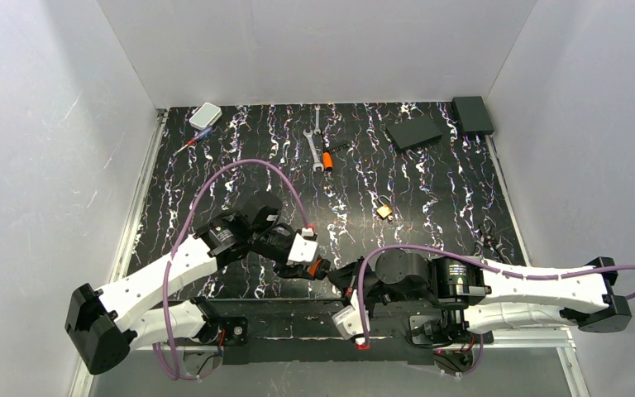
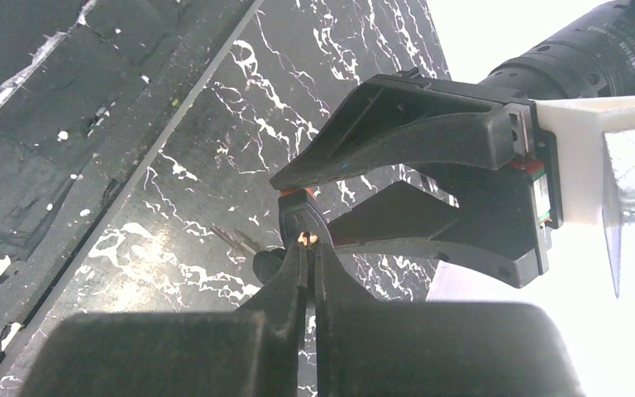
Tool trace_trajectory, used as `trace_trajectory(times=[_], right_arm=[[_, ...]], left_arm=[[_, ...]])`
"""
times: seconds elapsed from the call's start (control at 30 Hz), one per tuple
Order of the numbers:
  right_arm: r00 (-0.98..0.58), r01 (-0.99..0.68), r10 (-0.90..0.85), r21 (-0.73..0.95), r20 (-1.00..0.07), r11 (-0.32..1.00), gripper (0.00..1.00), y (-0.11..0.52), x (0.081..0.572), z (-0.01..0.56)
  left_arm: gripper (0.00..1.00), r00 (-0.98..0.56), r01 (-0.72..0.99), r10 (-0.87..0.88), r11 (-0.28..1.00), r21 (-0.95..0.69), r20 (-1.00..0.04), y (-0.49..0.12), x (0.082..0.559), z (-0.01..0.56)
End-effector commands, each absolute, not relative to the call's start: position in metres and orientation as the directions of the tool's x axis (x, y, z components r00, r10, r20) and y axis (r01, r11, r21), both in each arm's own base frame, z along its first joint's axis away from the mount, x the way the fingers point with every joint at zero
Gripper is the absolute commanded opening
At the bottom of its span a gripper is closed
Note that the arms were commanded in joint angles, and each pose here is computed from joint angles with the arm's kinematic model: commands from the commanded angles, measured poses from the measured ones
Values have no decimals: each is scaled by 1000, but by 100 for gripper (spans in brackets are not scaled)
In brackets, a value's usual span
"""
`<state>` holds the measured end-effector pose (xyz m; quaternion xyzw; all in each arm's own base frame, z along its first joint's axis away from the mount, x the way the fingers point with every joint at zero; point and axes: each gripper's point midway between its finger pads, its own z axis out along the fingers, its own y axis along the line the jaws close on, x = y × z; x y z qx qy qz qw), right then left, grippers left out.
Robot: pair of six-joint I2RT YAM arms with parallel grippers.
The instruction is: Unlock with the key
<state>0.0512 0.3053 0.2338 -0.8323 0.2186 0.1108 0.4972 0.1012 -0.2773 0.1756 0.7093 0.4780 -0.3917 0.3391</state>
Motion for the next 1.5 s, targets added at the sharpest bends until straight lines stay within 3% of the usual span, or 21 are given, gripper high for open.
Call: trace_trajectory(times=[0.0, 0.3, 1.0, 1.17, 1.33, 1.47], right_arm=[[879, -476, -219, -770, -423, -425, 1, 308, 43, 234], [882, -467, -196, -745, -427, -476, 1, 304, 35, 232], [861, -477, -73, -749, -504, -459, 1, 319, 14, 244], [882, -442, -93, -742, -463, -504, 1, 317, 17, 230], [930, -356, -139, -742, -340, -568, 1, 308, 28, 209], [926, -370, -155, -741, -346, -559, 1, 308, 30, 207]], left_arm=[[0, 370, 884, 248, -389, 258, -895, -291, 92, 201], [0, 418, 872, 253, -382, 307, -872, -290, 96, 196], [0, 543, 813, 213, -375, 445, -813, -291, 101, 193], [0, 528, 820, 198, -373, 434, -826, -292, 98, 197], [0, 486, 838, 206, -385, 386, -850, -293, 94, 199], [0, 466, 840, 201, -406, 360, -862, -295, 90, 200]])
